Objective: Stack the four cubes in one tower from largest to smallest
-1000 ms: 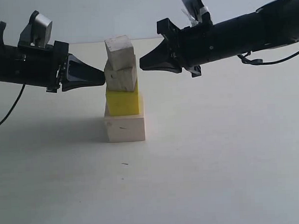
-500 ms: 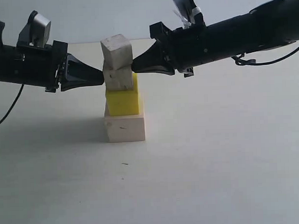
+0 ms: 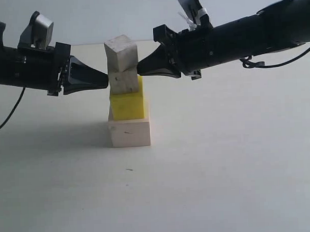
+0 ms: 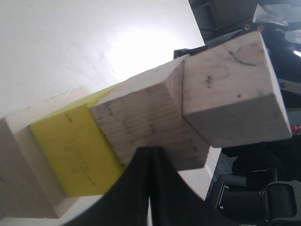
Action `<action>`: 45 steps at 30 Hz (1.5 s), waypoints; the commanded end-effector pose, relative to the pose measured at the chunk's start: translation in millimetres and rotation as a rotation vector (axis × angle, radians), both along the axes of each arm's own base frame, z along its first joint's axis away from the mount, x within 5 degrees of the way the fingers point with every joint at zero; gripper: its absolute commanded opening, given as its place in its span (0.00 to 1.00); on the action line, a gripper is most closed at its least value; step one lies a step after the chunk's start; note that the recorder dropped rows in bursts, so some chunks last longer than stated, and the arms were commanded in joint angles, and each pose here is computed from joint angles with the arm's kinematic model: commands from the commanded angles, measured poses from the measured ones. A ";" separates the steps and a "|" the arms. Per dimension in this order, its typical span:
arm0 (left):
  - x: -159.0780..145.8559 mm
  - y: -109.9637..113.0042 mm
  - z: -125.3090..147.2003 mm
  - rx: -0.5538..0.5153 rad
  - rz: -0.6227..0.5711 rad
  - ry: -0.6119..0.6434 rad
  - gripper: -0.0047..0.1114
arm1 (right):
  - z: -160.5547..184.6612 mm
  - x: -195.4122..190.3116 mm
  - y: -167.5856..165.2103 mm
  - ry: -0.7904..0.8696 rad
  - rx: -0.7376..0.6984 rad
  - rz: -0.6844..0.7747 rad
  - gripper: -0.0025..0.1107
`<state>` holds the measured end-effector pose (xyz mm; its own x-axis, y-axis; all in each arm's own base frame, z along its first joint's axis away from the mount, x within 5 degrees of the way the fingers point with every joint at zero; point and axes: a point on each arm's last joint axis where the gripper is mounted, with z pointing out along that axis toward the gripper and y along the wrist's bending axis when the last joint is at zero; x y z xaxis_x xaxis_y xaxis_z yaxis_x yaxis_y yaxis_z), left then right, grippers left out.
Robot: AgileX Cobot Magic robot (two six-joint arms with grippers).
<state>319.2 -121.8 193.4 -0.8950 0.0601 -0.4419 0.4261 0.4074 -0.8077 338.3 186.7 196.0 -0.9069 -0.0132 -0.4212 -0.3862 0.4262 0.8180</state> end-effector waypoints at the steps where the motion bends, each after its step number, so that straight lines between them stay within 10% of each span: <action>1: 1.8 1.9 1.9 -0.012 0.003 -0.003 0.04 | 0.4 -1.6 1.7 -0.006 0.005 0.004 0.02; 45: 20.6 5.7 8.9 0.083 0.079 -0.056 0.04 | 14.3 -13.7 -3.7 0.045 -0.094 0.032 0.02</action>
